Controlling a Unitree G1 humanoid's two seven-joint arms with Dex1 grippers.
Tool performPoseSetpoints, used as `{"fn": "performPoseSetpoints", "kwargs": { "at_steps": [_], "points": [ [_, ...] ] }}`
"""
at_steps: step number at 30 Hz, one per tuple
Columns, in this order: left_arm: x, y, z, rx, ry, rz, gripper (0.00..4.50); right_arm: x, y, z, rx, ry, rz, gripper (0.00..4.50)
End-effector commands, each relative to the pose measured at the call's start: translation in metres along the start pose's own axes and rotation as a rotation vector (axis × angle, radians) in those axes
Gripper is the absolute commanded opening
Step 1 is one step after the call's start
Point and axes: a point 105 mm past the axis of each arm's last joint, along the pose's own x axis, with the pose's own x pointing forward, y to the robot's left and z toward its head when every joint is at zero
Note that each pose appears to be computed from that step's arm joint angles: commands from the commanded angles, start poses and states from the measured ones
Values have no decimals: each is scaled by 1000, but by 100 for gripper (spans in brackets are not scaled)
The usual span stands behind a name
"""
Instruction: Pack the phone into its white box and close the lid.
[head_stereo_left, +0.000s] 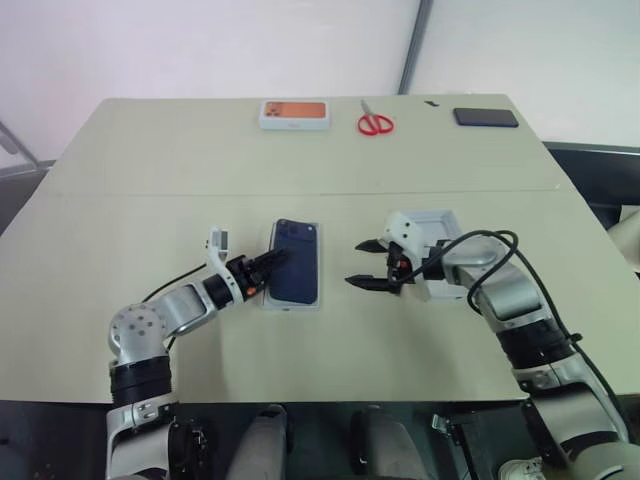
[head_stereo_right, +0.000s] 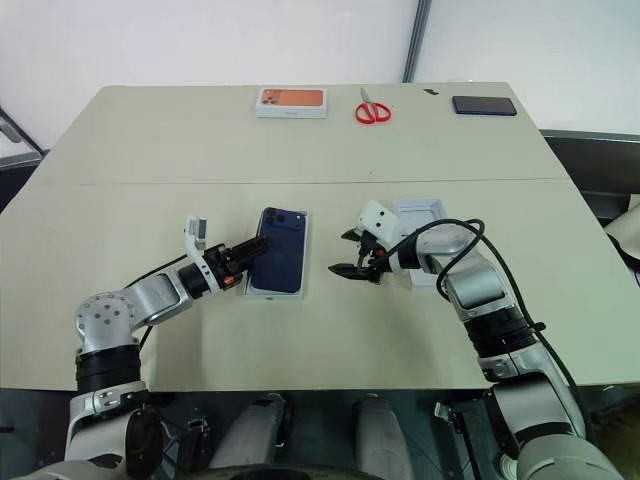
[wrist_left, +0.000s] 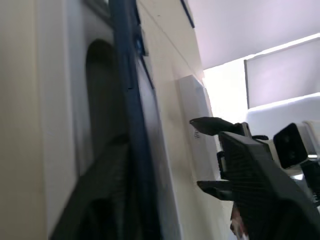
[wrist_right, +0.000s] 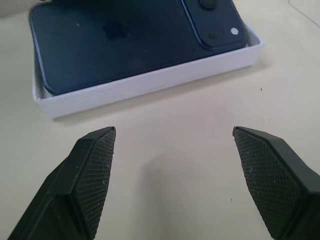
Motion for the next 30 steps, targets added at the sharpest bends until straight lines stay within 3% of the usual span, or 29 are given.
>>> {"fn": "performPoseSetpoints", "kwargs": {
  "at_steps": [1,20,26,30],
  "points": [
    [-6,-6,5,59,15,12,371,0,-3,16,-37,-46,-5,394],
    [-27,-3,10,203,122,85,371,19,4,27,-53,-92,30,394],
    [-16,-6,15,219,92,68,371,22,1,31,-60,-93,23,394],
    [-30,7,22,289,77,137,371,23,0,32,-65,-97,19,394]
  ]
}}
